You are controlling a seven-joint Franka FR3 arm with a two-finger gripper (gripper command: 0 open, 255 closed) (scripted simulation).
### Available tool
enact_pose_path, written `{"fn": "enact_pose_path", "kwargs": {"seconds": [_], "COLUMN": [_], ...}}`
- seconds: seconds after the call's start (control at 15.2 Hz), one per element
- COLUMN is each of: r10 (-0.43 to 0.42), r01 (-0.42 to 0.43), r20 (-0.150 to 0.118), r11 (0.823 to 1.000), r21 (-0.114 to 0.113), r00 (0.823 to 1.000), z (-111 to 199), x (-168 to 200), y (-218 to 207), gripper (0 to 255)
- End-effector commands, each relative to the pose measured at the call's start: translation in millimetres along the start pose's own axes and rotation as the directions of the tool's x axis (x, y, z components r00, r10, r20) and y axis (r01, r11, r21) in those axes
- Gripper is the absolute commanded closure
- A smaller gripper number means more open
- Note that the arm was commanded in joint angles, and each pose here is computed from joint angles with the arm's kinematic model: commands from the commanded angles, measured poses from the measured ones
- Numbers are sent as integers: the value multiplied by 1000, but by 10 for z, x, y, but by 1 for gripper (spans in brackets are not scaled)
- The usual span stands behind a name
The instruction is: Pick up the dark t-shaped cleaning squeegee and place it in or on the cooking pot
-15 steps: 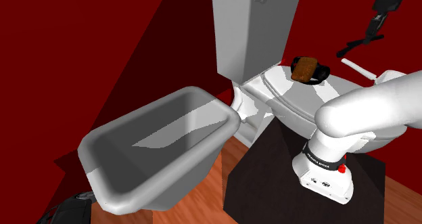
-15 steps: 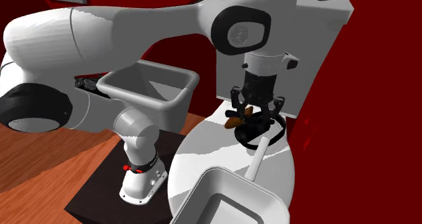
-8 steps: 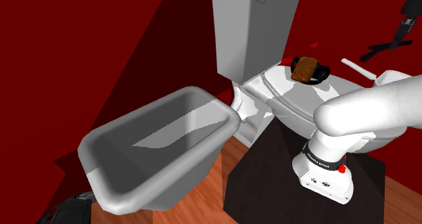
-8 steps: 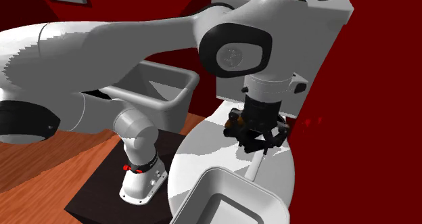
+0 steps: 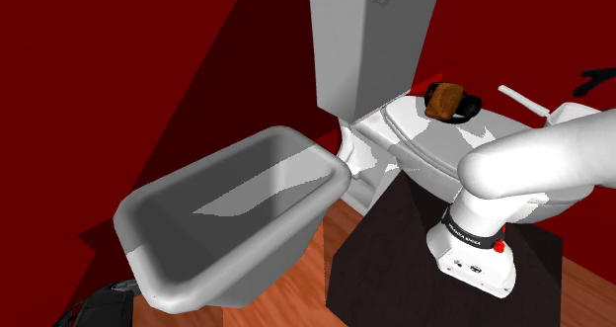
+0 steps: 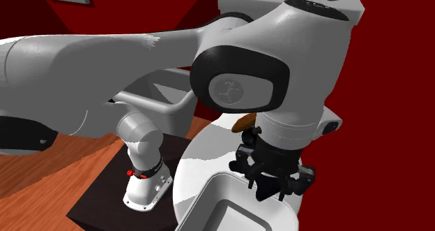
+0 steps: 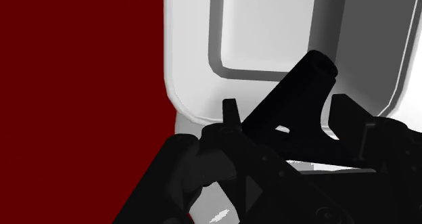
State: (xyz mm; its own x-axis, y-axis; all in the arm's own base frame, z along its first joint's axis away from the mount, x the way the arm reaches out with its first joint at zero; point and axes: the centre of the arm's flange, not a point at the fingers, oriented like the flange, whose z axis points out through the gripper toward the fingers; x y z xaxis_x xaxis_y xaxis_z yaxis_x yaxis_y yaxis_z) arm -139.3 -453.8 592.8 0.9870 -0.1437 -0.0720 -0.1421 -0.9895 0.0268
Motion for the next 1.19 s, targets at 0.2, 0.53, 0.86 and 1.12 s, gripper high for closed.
{"fn": "enact_pose_path", "kwargs": {"seconds": [0.2, 0.53, 0.86, 1.12], "r10": [-1, -1, -1, -1], "r01": [1, 1, 1, 1], "r20": [1, 1, 1, 1], "r11": [1000, 1000, 1000, 1000], "r21": [0, 0, 0, 0], "r00": [1000, 1000, 1000, 1000], "z": [249, 512, 775, 868], "x": [-119, -100, -81, -74], "y": [26, 19, 12, 10], "gripper": [255, 255, 255, 255]}}
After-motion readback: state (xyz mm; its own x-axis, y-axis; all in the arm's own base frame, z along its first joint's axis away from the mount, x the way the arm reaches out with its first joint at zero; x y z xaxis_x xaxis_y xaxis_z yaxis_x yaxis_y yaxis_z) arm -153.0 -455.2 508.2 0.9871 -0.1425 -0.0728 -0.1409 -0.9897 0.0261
